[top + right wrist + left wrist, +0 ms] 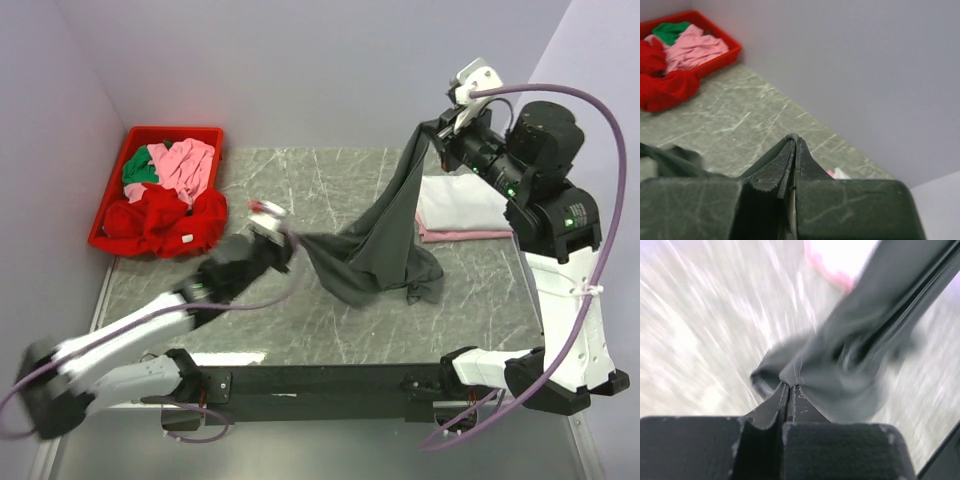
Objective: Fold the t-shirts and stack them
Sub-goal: Flatten the tshirt out
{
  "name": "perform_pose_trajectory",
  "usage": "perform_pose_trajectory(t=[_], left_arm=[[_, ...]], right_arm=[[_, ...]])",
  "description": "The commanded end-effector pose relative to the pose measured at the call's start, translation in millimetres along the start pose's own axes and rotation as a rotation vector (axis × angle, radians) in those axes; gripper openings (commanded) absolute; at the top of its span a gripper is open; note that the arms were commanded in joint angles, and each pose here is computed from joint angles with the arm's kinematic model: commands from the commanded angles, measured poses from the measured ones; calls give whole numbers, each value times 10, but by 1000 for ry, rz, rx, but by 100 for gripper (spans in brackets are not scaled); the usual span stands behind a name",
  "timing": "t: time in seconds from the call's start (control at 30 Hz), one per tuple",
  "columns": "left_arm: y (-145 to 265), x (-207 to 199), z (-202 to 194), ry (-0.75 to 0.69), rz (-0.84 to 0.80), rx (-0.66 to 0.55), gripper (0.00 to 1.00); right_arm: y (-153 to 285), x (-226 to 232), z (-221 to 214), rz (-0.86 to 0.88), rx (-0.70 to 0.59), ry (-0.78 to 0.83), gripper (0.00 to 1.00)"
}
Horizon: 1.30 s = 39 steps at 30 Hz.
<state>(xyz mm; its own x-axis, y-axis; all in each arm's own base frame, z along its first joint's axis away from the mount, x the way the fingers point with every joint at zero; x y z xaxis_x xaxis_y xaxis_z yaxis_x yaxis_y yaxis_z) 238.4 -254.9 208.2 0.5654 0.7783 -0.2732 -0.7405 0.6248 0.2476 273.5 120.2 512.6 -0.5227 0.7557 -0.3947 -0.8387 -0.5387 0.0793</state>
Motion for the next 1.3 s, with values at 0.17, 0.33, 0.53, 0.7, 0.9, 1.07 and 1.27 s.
perform_pose_trajectory(t=[0.17,0.33,0.53,0.7,0.9,1.07,1.27], left_arm=[[1682,-188,2343,-173,32,-578,0],[2491,-551,3156,-240,-140,-795,1],[3175,-778,3530,-281,-290,-991,1],[2851,-690,3432,-271,-217,-927,1],[1570,-391,2754,-276,-15,-710,1],[190,133,1755,-187,56,-396,0],[-967,1133,515,56,188,-67,0]], right_arm=[[820,-439,785,-271,-198,121,0],[1438,-552,1073,-412,-319,145,0],[1957,-530,1206,-492,-375,167,0],[1738,-454,869,-444,-271,154,0],[1064,-384,-120,-432,-50,134,0],[236,-252,-1373,-333,159,62,0],[-597,-207,-2723,-205,388,-35,0]])
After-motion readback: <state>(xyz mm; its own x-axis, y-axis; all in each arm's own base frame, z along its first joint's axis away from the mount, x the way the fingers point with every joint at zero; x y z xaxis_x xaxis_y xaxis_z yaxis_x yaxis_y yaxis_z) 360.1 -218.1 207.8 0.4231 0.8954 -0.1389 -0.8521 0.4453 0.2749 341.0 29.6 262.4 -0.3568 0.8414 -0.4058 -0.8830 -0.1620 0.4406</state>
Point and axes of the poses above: each gripper's point midway between its finger pads, its own y axis back along the fingers, its own x axis along the line the jaws close on, z = x × y, the point moved 3 cm from there along y, back along the fingers, and after that the axes turned 6 degrees about y, right-handed, at the moved point
